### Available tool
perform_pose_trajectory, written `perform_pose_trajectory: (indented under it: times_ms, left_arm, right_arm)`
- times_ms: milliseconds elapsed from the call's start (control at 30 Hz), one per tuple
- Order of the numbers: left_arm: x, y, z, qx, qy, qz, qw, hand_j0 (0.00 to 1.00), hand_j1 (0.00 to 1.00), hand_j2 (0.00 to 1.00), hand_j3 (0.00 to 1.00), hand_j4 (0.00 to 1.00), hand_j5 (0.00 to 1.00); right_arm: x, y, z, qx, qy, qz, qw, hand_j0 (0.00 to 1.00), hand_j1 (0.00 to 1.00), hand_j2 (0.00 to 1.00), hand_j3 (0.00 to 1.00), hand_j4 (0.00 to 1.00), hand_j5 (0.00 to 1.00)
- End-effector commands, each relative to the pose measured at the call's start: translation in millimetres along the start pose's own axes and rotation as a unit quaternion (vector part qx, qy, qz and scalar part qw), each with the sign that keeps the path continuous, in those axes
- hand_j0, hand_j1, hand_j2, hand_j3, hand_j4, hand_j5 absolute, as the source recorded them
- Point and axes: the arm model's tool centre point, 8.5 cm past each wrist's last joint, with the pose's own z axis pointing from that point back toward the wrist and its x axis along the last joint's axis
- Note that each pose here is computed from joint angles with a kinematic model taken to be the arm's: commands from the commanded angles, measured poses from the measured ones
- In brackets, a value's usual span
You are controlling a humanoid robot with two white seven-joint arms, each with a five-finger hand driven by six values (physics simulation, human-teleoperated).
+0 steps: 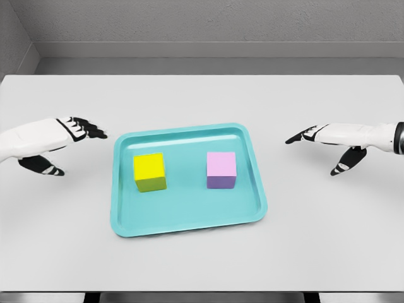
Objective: Push two cubes
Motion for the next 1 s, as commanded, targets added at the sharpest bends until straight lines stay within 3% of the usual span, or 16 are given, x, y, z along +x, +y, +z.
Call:
perform_pose_trajectory:
  times_ms: [0, 33, 67, 167, 200, 367, 400, 433, 500, 567, 667, 800, 867, 967]
  left_arm:
    - [2, 10.8, 7, 0.001, 0.004, -0.018, 0.9998, 0.8, 0.8, 0.8, 0.8, 0.8, 0.8]
    - [6, 9.5, 3, 0.0, -0.003, -0.02, 0.9998, 0.64, 0.64, 0.64, 0.64, 0.64, 0.64]
    - [10, 8.6, 1, -0.002, -0.008, -0.022, 0.9997, 0.56, 0.56, 0.56, 0.56, 0.56, 0.56]
    - [26, 7.3, -4, -0.009, -0.024, -0.044, 0.9987, 0.49, 0.49, 0.49, 0.49, 0.49, 0.49]
    - [28, 1.0, -5, -0.016, -0.025, -0.044, 0.9986, 0.5, 0.5, 0.5, 0.5, 0.5, 0.5]
    - [35, 2.6, -8, -0.024, -0.025, -0.069, 0.997, 0.5, 0.5, 0.5, 0.5, 0.5, 0.5]
    - [38, 2.1, -10, -0.027, -0.027, -0.076, 0.9964, 0.5, 0.5, 0.5, 0.5, 0.5, 0.5]
    - [45, -10.1, -23, -0.038, -0.041, -0.073, 0.9957, 0.5, 0.5, 0.5, 0.5, 0.5, 0.5]
    - [51, -11.5, -34, -0.025, -0.052, -0.068, 0.996, 0.51, 0.51, 0.51, 0.51, 0.51, 0.51]
    - [56, -13.3, -42, -0.02, -0.062, -0.064, 0.9958, 0.51, 0.51, 0.51, 0.51, 0.51, 0.51]
    - [58, -16.6, -45, -0.022, -0.066, -0.062, 0.9957, 0.51, 0.51, 0.51, 0.51, 0.51, 0.51]
    - [55, -19.1, -45, -0.025, -0.062, -0.058, 0.9961, 0.51, 0.51, 0.51, 0.51, 0.51, 0.51]
    - [51, -21.4, -44, -0.028, -0.058, -0.053, 0.9965, 0.51, 0.51, 0.51, 0.51, 0.51, 0.51]
    - [47, -23.9, -44, -0.03, -0.053, -0.048, 0.997, 0.51, 0.51, 0.51, 0.51, 0.51, 0.51]
  right_arm:
    - [0.0, -0.4, 0, -0.002, 0.0, -0.003, 1.0, 1.0, 1.0, 1.0, 1.0, 1.0, 1.0]
    - [-0.4, -1.5, 1, -0.003, 0.001, -0.002, 1.0, 1.0, 1.0, 1.0, 1.0, 1.0, 1.0]
    - [-0.4, -1.5, 1, -0.003, 0.001, -0.002, 1.0, 1.0, 1.0, 1.0, 1.0, 1.0, 1.0]
    - [-0.2, -4.7, 2, -0.005, 0.001, 0.0, 1.0, 1.0, 1.0, 1.0, 1.0, 1.0, 1.0]
    - [-0.5, -5.8, 3, -0.007, 0.002, 0.0, 1.0, 1.0, 1.0, 1.0, 1.0, 1.0, 1.0]
    - [0.0, -8.9, 2, -0.007, 0.002, 0.005, 1.0, 1.0, 1.0, 1.0, 1.0, 1.0, 1.0]
    - [0.0, -9.2, 3, -0.006, 0.004, 0.007, 0.9999, 0.91, 0.91, 0.91, 0.91, 0.91, 0.91]
    - [0.8, -8.5, 2, 0.0, 0.006, 0.015, 0.9999, 0.73, 0.73, 0.73, 0.73, 0.73, 0.73]
    - [8.3, -11.1, -4, 0.014, 0.006, 0.046, 0.9988, 0.47, 0.47, 0.47, 0.47, 0.47, 0.47]
    - [8.8, -13.0, -6, 0.019, 0.009, 0.058, 0.9981, 0.27, 0.27, 0.27, 0.27, 0.27, 0.27]
    - [15.6, -19.6, -16, 0.025, 0.008, 0.086, 0.996, 0.25, 0.25, 0.25, 0.25, 0.25, 0.25]
    - [40.7, -22.7, -38, 0.036, -0.021, 0.13, 0.9907, 0.24, 0.24, 0.24, 0.24, 0.24, 0.24]
    - [52.7, -21.4, -49, 0.043, -0.036, 0.146, 0.9877, 0.16, 0.16, 0.16, 0.16, 0.16, 0.16]
    - [63.8, -18.0, -61, 0.06, -0.051, 0.164, 0.9834, 0.14, 0.14, 0.14, 0.14, 0.14, 0.14]
